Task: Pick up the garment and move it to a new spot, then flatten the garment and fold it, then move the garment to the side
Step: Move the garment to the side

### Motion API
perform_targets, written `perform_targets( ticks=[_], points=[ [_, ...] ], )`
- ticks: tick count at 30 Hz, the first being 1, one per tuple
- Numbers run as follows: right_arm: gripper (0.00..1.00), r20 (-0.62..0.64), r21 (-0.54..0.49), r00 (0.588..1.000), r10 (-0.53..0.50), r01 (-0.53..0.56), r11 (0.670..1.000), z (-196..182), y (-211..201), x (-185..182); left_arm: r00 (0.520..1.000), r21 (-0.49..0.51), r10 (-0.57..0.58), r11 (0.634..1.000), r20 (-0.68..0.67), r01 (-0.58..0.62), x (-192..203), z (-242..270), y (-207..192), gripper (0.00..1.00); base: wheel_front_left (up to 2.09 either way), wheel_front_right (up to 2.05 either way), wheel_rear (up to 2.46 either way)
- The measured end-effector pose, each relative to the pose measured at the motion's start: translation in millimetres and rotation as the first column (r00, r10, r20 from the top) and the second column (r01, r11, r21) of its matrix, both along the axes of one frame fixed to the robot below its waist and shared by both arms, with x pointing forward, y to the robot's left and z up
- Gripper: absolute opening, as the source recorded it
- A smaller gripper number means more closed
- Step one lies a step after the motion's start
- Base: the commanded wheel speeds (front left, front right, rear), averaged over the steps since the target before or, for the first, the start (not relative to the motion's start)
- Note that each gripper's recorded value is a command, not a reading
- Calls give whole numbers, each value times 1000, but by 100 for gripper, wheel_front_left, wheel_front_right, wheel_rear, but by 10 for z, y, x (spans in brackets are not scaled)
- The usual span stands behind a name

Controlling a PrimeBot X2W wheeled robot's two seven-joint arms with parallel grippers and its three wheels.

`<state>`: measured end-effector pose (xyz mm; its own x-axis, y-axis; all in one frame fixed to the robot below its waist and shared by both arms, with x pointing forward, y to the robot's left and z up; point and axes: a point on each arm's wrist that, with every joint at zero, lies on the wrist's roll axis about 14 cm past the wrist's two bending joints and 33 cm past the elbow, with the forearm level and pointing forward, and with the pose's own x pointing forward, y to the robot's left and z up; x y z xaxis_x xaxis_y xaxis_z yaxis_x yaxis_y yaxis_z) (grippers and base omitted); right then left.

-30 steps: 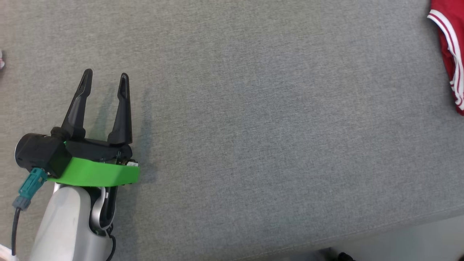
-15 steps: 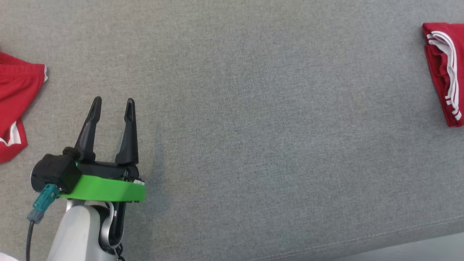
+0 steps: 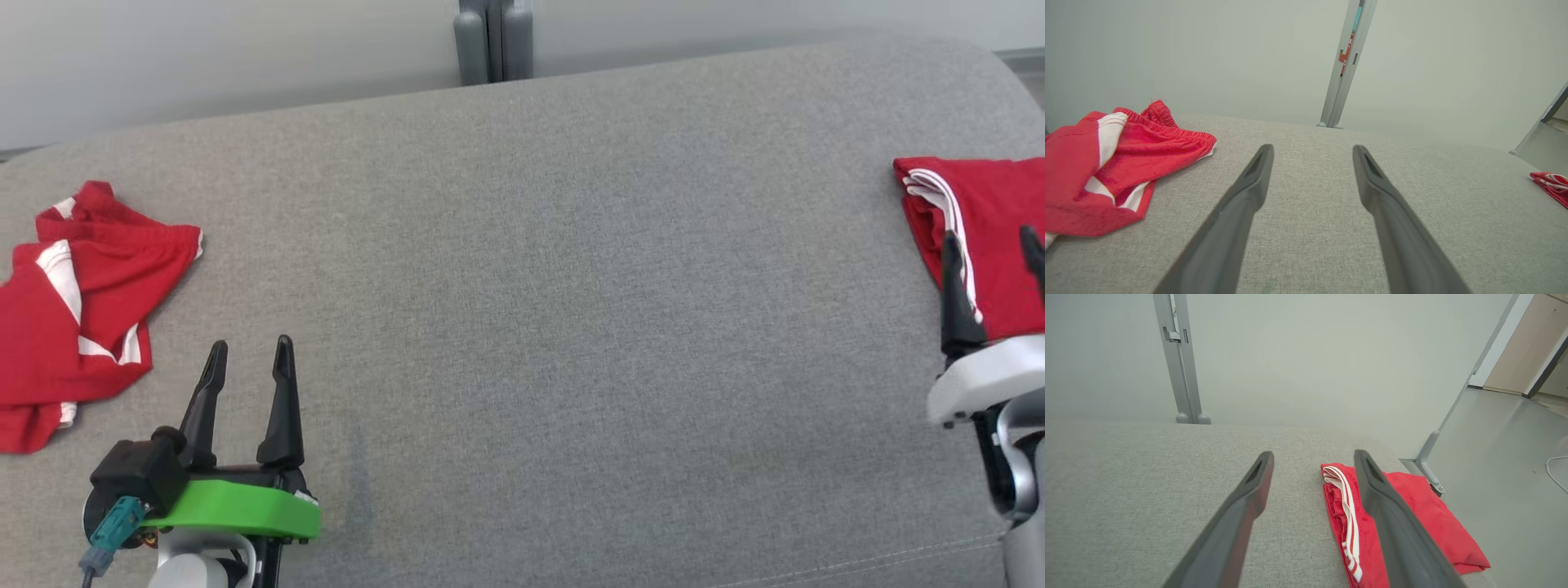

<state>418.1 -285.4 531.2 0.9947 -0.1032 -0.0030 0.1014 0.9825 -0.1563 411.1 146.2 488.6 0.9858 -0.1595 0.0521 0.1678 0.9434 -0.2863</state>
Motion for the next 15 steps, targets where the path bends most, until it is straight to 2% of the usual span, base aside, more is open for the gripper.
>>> perform_targets(
  ticks=[7, 15],
  points=[
    [100, 78, 64, 994, 77, -82, 995, 71, 444, -234, 999, 18, 47, 999, 28, -48, -153, 116, 171, 100, 0, 0, 0],
    [100, 57, 101, 985, 161, -166, 981, -90, 786, -365, 997, 10, 82, 997, 12, -82, -347, 75, 256, 100, 0, 0, 0]
  ],
)
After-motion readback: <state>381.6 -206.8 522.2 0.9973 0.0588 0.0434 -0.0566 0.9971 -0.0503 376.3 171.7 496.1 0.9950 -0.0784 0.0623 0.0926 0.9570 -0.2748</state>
